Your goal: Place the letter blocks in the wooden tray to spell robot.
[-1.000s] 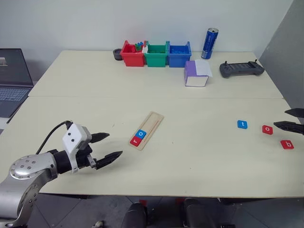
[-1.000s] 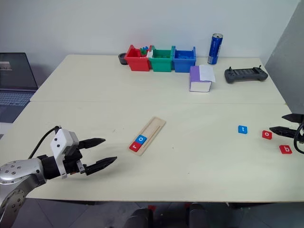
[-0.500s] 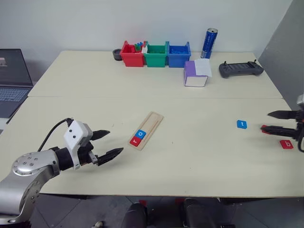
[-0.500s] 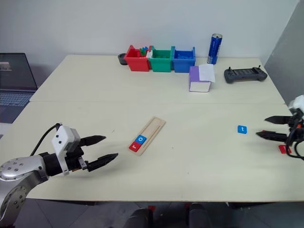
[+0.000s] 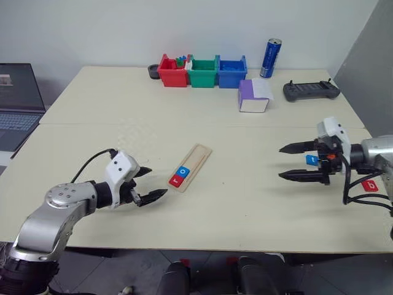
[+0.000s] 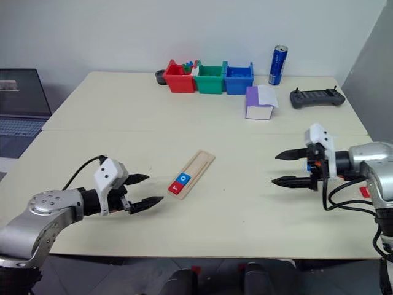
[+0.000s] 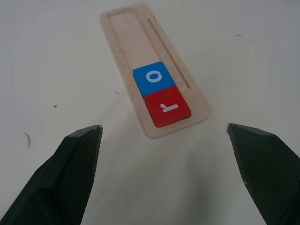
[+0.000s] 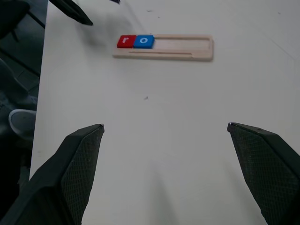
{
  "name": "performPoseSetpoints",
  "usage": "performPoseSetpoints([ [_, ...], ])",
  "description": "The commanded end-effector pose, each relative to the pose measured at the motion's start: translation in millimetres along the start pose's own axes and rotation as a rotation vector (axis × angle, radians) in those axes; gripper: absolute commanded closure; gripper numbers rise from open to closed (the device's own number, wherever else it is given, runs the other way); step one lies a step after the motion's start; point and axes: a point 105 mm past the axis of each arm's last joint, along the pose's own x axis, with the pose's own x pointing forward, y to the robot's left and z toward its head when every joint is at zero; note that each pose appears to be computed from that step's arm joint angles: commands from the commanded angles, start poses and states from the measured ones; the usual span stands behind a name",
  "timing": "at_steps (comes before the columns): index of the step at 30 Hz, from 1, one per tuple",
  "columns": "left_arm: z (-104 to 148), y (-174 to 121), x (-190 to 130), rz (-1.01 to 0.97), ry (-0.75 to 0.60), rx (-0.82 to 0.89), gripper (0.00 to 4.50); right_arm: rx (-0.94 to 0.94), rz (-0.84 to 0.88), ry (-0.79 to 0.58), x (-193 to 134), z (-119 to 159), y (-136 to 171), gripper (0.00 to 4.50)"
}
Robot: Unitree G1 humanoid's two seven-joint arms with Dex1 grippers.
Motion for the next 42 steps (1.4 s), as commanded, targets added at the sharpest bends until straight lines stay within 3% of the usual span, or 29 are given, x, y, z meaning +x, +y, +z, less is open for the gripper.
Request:
performPoseSetpoints([
  [1,16.2,-0.8,6.3,0.005,-0.043,0.007,0.00,-0.046,0.017,-0.014,4.8,14.0,4.6,0.01],
  [17,18.0,-16.5,51.8,0.036,0.023,-0.037,0.00,-0.053,0.038,-0.012,18.7,16.2,10.3,0.01],
  [26,19.6,-1.2,46.2,0.243,0.010,-0.020,0.00,-0.040,0.011,0.021,15.6,6.9,9.4,0.01],
  [42,-2.4,-16.6,60.1,0.209,0.060,-0.130,0.00,-0.044,0.013,0.021,17.9,7.0,7.0,0.01],
])
